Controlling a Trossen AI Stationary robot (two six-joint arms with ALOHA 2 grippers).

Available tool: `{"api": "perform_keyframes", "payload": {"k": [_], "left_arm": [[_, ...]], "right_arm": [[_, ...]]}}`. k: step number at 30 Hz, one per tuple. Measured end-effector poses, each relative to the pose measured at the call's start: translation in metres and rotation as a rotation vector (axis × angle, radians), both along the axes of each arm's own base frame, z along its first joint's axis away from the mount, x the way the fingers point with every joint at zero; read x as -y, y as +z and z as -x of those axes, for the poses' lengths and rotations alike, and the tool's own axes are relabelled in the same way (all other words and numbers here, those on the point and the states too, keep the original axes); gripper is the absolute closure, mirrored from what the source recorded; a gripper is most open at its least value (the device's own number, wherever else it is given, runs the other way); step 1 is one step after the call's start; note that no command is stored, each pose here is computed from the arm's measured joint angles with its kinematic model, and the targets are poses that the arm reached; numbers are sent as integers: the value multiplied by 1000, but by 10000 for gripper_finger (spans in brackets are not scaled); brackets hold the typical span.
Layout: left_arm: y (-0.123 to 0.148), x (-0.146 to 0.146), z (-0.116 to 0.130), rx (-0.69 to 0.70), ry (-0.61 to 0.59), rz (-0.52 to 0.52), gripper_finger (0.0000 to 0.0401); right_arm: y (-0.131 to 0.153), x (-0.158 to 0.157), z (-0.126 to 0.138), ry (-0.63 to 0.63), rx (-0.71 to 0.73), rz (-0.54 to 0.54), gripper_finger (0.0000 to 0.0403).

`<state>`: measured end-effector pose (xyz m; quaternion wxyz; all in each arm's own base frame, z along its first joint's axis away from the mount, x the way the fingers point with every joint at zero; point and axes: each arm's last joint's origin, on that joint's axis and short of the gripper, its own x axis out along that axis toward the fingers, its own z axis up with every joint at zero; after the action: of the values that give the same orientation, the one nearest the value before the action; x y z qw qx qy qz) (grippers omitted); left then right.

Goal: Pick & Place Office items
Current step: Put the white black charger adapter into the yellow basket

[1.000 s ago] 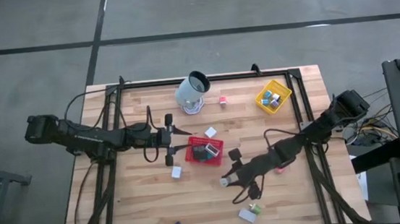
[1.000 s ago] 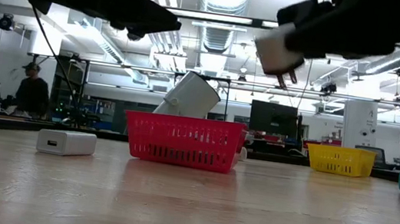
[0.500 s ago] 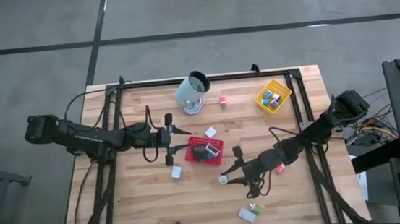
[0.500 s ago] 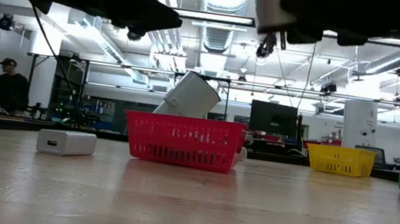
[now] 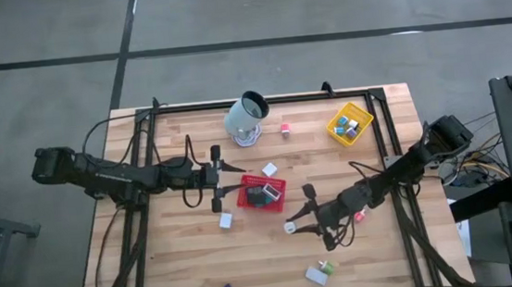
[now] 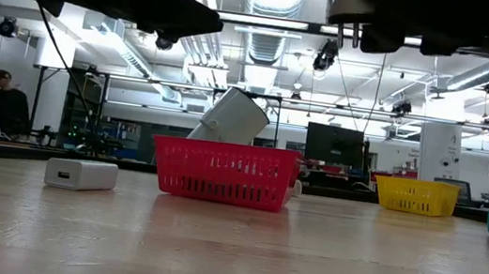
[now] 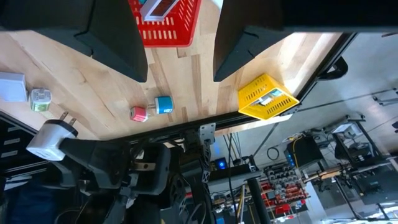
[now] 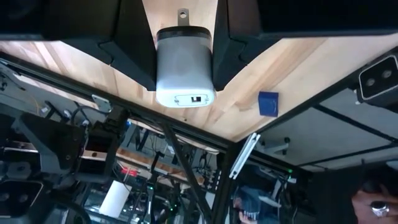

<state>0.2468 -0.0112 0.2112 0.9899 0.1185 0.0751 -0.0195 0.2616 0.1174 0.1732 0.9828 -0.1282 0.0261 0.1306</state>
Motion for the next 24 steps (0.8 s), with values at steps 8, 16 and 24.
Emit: {"api": "perform_keyframes", "payload": {"k": [8,16,24], "left_arm": [[0,0,0,0,0,0,215],[0,0,0,0,0,0,215],[0,0,0,0,0,0,215]], "right_arm": [[0,1,1,-10,1,-2,287],[1,6,-1,-135,20,-4,287],[2,16,-4,-306,26,-14,287]]}}
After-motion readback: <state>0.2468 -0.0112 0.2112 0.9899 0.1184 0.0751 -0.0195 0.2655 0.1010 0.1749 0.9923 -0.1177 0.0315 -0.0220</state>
